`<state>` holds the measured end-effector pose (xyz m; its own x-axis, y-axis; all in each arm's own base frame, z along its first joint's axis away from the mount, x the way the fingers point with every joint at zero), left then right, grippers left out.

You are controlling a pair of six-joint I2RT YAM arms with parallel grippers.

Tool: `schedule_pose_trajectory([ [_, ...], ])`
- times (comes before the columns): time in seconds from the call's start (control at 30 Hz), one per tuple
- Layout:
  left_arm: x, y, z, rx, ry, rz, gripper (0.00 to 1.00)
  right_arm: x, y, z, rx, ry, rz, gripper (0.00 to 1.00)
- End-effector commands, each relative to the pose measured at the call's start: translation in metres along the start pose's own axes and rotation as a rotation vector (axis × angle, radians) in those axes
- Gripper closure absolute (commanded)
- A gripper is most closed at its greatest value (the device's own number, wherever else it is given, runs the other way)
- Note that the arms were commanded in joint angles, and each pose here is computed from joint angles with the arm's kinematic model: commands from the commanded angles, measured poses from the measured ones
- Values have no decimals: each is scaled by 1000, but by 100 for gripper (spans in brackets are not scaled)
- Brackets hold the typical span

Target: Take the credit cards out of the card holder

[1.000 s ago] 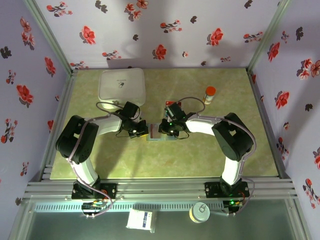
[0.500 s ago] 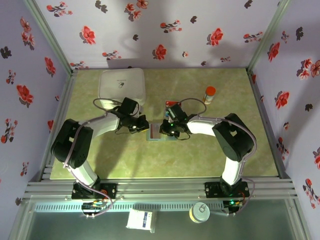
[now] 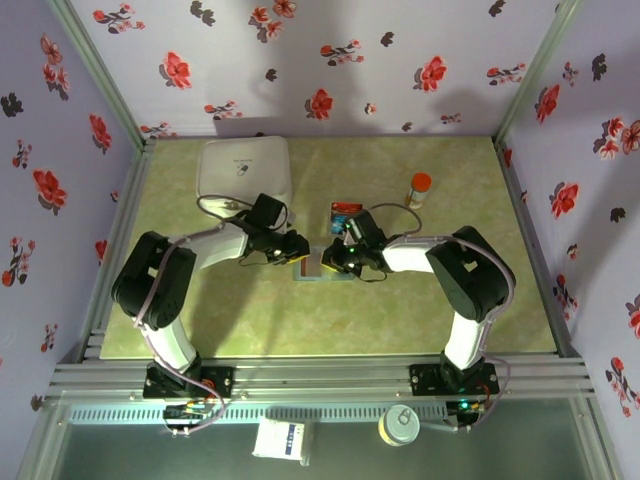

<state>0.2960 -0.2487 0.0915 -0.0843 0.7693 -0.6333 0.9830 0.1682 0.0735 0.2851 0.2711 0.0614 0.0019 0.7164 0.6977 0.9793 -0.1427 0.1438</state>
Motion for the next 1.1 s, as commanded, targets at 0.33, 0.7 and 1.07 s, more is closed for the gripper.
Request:
schedule_pose_trajectory([
  [0.33,1,2,16,22,-7,-12,65,-3,2,0,7,34,33,86],
  [0.7,0,2,22,32,-18,-18,64,-5,-1,0,17,34,37,86],
  [1.07,-8,2,24,39,-36,-13,72,-6,-2,0,19,35,38,86],
])
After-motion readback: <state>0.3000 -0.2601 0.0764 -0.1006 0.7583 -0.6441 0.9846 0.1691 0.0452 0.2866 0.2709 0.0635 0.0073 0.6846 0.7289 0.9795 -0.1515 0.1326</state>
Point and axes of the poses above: each hand's point on the last joint's axis, 136 mm out from that joint toward the fingers, its own z axis out along the fingers, its own x axis along the line the jaws close on, y = z × x, the point moved 5 cm from there along -z, back along the fingers, and after that the axes turned 5 degrees about -z, right-handed, at the moved point
